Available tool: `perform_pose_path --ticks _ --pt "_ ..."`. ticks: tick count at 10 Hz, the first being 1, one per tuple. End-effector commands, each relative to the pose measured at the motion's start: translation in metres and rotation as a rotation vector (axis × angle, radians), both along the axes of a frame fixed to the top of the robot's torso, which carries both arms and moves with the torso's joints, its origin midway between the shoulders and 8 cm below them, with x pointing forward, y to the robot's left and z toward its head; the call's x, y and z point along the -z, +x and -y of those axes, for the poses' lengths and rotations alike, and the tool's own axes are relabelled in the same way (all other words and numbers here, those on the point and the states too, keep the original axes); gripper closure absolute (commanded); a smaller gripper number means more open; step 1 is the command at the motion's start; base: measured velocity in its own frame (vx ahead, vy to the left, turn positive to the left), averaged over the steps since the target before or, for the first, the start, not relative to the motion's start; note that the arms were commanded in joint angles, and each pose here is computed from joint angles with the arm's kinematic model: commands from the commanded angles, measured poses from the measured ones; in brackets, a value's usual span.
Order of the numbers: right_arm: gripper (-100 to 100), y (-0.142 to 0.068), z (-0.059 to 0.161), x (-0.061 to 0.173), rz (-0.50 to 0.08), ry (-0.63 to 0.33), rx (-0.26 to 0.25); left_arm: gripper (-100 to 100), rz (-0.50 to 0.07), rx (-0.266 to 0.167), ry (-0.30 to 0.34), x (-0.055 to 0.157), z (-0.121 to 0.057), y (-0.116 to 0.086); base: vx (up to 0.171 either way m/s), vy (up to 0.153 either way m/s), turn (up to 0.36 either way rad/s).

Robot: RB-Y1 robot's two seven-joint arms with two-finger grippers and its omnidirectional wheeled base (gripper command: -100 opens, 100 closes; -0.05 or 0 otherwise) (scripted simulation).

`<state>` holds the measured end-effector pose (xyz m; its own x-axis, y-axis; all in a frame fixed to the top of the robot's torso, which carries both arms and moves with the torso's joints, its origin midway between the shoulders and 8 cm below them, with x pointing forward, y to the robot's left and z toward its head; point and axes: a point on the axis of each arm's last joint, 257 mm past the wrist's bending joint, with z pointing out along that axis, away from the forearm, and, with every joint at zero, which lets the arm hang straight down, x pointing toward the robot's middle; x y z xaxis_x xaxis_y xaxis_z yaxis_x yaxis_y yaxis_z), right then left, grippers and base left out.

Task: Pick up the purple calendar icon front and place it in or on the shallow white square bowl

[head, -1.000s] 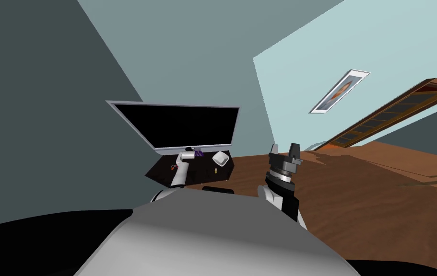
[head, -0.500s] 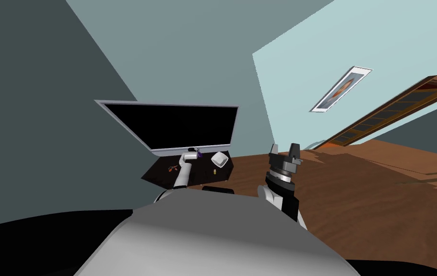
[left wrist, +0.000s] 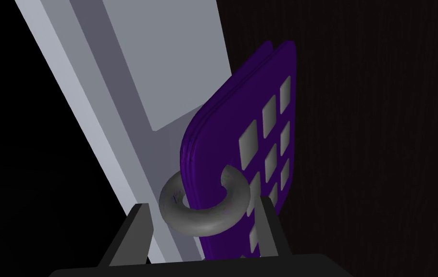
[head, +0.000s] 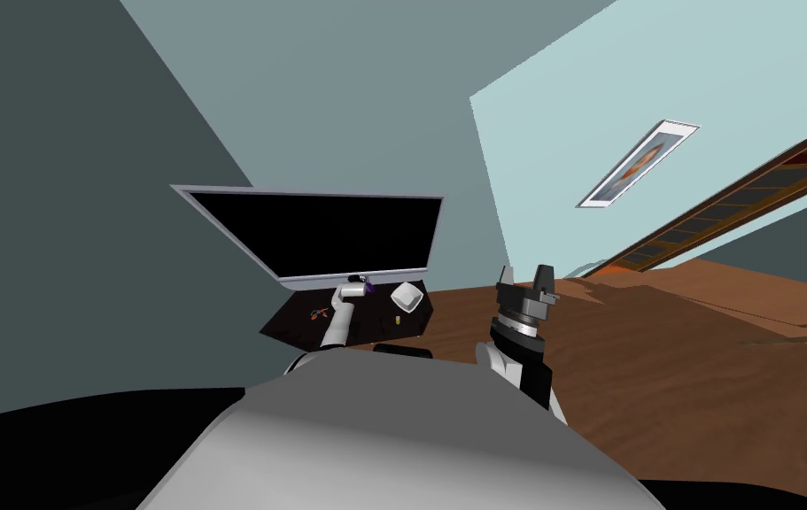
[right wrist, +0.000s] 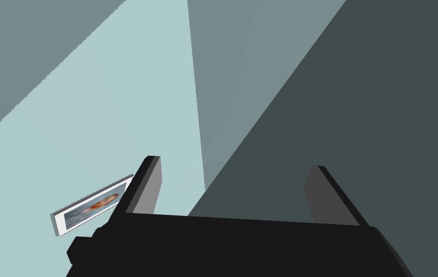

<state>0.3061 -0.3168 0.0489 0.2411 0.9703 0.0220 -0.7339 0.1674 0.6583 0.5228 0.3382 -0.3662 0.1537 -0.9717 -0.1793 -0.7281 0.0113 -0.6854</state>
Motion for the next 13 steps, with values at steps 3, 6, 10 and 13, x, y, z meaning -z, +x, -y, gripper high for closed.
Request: perform_pose_path --ticks 3,6,10,13 --pt "0 0.000 0.000 0.000 0.000 0.000 0.000 100 0.001 0.001 0.001 0.000 0.000 0.000 0.000 0.000 0.000" --pt "0 0.000 0.000 0.000 0.000 0.000 0.000 100 0.002 -0.001 0.004 -0.010 -0.001 0.002 -0.016 -0.007 -0.008" --pt "0 0.000 0.000 0.000 0.000 0.000 0.000 100 0.014 -0.015 0.062 -0.029 -0.029 0.006 -0.049 -0.029 -0.007" --pt "0 0.000 0.000 0.000 0.000 0.000 0.000 100 0.038 -0.031 0.140 -0.063 -0.061 0.013 -0.133 -0.088 0.004"
